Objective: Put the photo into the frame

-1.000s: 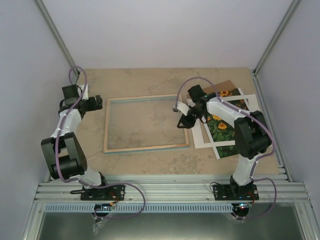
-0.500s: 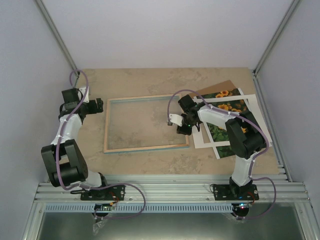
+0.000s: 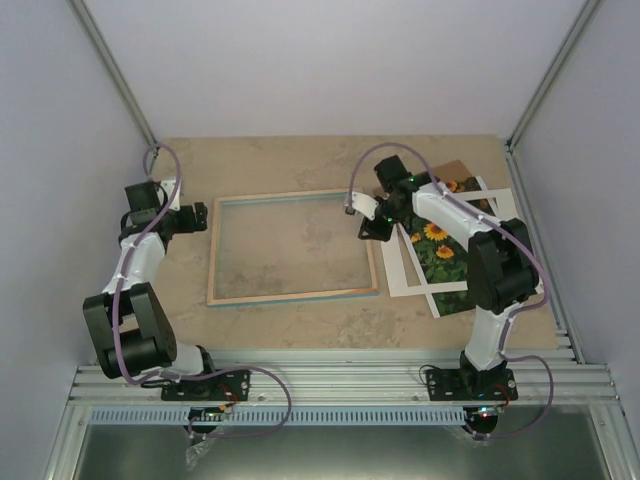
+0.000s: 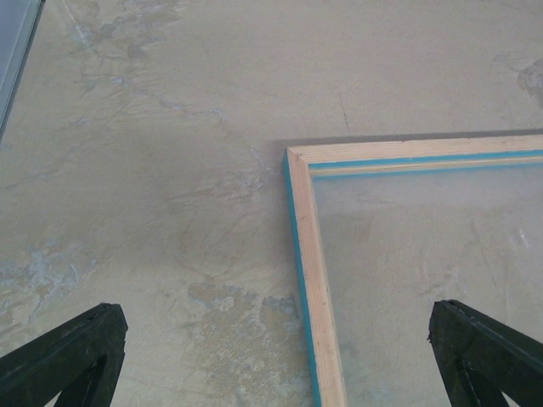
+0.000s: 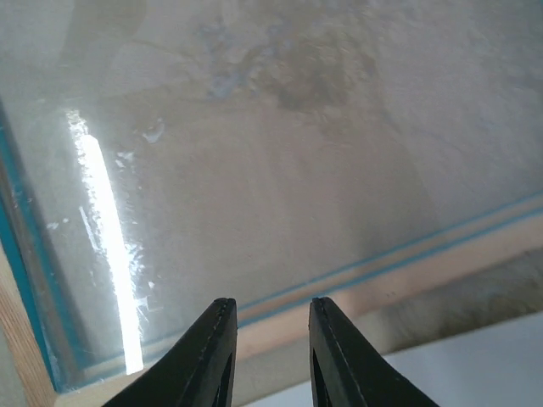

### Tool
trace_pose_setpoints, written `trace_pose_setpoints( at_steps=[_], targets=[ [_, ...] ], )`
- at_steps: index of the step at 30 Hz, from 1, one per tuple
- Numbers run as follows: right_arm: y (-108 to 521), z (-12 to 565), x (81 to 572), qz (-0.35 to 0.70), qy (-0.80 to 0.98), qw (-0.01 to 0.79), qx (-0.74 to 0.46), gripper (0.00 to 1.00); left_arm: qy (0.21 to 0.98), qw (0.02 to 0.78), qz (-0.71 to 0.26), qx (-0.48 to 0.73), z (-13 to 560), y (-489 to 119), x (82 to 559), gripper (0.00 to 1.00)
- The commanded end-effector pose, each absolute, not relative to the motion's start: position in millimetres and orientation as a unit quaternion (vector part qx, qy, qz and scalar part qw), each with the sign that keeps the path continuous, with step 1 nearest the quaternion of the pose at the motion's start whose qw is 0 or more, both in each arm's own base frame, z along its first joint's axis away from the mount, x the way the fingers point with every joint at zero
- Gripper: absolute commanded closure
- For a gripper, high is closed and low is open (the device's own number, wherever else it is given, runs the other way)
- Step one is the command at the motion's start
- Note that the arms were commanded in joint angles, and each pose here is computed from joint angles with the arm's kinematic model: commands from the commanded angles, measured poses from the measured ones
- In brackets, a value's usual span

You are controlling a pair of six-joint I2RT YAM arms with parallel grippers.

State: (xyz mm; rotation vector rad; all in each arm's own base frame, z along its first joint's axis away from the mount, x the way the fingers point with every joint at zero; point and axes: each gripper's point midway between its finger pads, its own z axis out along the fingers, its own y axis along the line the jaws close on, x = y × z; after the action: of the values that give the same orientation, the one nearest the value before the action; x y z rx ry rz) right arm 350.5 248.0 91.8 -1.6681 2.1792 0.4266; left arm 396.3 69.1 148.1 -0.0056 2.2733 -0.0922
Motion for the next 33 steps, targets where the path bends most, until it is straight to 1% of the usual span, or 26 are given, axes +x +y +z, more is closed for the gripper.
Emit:
trace_pose_setpoints(
  at_steps=[1,4,7,10,17,23,28,30,33],
  targets=[
    [240,95,350,0.164,0.79,0.172,-0.565,0.74,0.912,0.41,-0.025,0.001,144,72,391,0.01],
    [235,79,354,0.146,0.799,0.163,-0.56,0.75,0.922,0.385,-0.037,-0.011,128,70,388,0.02],
    [225,59,354,0.114,0.798,0.152,-0.572,0.77,0.933,0.356,-0.055,-0.017,112,67,384,0.06],
    [219,37,349,0.089,0.793,0.136,-0.588,0.78,0.94,0.333,-0.063,-0.029,97,66,380,0.06],
    [219,-6,330,0.048,0.78,0.103,-0.615,0.81,0.949,0.305,-0.07,-0.044,75,66,375,0.1],
    [217,-24,319,0.021,0.77,0.073,-0.633,0.82,0.954,0.292,-0.057,-0.04,64,68,375,0.11],
    [215,-26,317,0.019,0.771,0.065,-0.633,0.82,0.953,0.3,-0.04,-0.03,68,70,379,0.1],
    [222,-14,319,0.034,0.772,0.073,-0.631,0.81,0.95,0.307,-0.038,-0.03,72,70,381,0.09],
    [240,20,326,0.077,0.774,0.105,-0.62,0.79,0.945,0.324,-0.04,-0.022,84,68,383,0.06]
  ],
)
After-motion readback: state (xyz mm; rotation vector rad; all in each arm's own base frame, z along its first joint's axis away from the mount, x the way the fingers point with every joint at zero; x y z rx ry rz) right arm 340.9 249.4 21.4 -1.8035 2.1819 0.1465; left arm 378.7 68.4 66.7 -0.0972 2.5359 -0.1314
